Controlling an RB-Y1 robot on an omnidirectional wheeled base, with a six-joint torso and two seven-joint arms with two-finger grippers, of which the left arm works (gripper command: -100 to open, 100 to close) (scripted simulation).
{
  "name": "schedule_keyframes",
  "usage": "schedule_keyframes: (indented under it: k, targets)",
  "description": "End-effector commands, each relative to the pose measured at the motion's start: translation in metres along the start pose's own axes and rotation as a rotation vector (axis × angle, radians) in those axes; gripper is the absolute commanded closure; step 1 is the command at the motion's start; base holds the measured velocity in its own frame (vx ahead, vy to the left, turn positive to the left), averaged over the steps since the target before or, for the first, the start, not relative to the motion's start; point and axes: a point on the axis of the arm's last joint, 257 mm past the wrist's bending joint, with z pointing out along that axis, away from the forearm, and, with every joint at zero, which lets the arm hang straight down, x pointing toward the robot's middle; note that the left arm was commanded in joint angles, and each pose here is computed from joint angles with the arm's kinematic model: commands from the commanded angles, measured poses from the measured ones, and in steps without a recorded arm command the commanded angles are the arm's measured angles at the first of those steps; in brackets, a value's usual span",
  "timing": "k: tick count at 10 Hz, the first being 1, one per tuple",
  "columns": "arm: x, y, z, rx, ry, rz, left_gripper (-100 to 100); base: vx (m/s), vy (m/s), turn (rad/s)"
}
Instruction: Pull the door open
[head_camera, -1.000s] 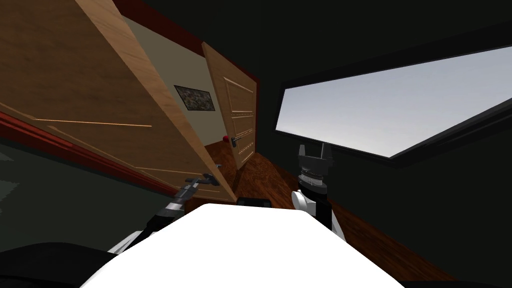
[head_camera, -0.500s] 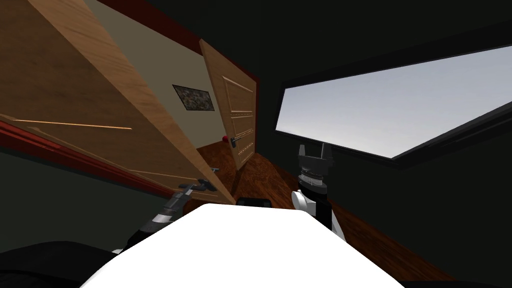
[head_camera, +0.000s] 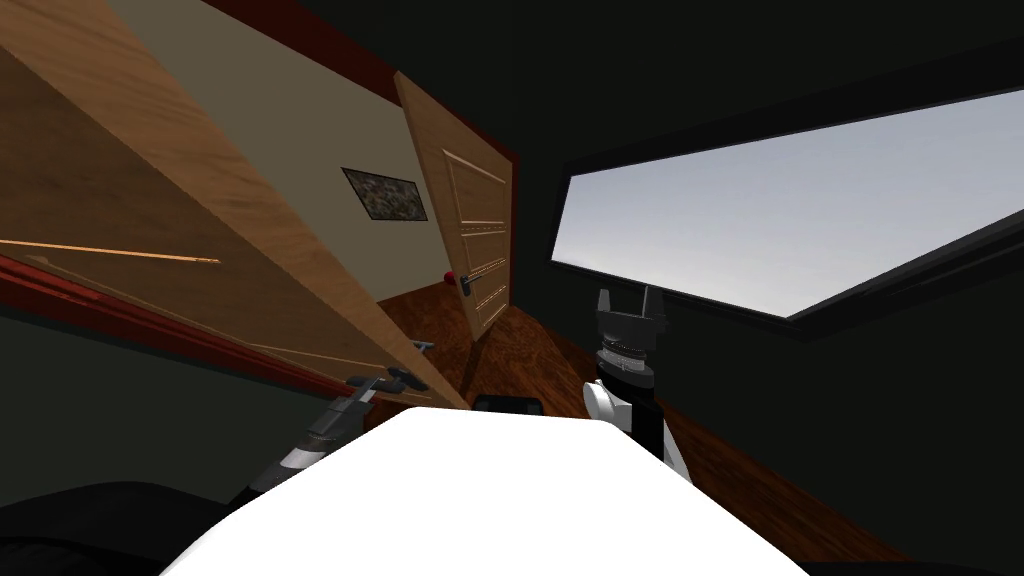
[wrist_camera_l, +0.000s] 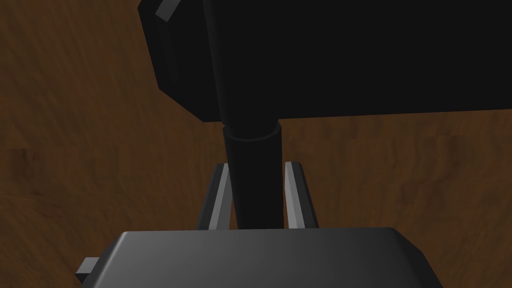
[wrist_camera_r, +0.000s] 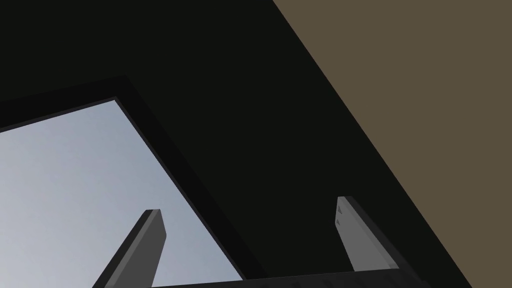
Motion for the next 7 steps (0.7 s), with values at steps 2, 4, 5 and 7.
schedule_keyframes:
  k: [2,4,5,7]
  targets:
    - [0.012,0.002,-0.0187,-0.005,0.029,-0.014,100,0.019,0.005,0.000]
    - [0.014,-0.001,-0.0324,-0.005,0.044,-0.017,100,0.014,0.008,-0.006]
    - [0.016,-0.002,-0.0452,-0.010,0.055,-0.020,100,0.018,0.008,0.004]
    - [0.017,-0.003,-0.0571,-0.016,0.064,-0.024,100,0.015,0.009,-0.005]
